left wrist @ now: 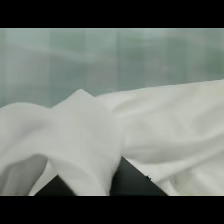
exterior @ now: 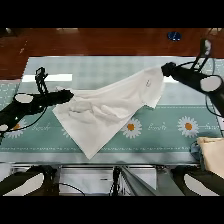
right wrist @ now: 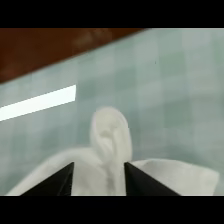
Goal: Fold the shirts.
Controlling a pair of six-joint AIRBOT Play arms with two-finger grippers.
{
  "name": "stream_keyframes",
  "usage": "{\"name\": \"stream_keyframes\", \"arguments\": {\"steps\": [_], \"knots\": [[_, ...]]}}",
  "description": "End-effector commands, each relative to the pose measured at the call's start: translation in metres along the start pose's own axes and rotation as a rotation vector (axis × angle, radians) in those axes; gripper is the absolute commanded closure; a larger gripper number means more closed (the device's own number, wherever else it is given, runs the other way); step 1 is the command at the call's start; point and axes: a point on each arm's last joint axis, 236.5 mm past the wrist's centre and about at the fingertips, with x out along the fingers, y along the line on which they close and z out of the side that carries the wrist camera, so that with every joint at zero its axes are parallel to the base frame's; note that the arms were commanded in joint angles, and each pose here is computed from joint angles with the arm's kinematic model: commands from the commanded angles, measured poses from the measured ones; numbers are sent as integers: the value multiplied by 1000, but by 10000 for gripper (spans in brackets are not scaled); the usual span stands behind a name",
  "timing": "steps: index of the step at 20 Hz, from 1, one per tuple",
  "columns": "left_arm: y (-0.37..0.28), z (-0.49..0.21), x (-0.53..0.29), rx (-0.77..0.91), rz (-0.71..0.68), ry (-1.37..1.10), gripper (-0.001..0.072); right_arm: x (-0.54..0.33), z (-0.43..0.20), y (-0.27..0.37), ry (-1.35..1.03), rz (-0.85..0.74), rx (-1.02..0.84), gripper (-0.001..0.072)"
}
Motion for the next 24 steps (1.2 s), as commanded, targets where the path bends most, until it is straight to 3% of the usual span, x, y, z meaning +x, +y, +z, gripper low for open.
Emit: {"name": "stream_keyframes", "arguments": {"steps": [1, 4, 6, 7, 10, 17, 24], "knots": [[-1, -1, 0, 0, -4, 4, 674, -48, 64, 13, -126, 1, -100, 291], [-1, -1, 0, 0, -4, 4, 674, -81, 54, -24, 3, -86, -120, 259], [-1, 0, 0, 1, -3, 3, 674, -94, -1, -55, 261, -139, -86, 239], [-1, 0, 0, 0, -2, 1, 674, -100, -33, -69, 397, -163, -69, 196], [-1, 0, 0, 1, -2, 1, 674, -90, -105, -76, 624, -104, -10, 153], [-1, 0, 0, 1, -2, 1, 674, -16, -167, -31, 746, 226, 332, 128], [-1, 0, 0, 1, -2, 1, 674, 37, -199, -27, 702, 152, 283, 129]]}}
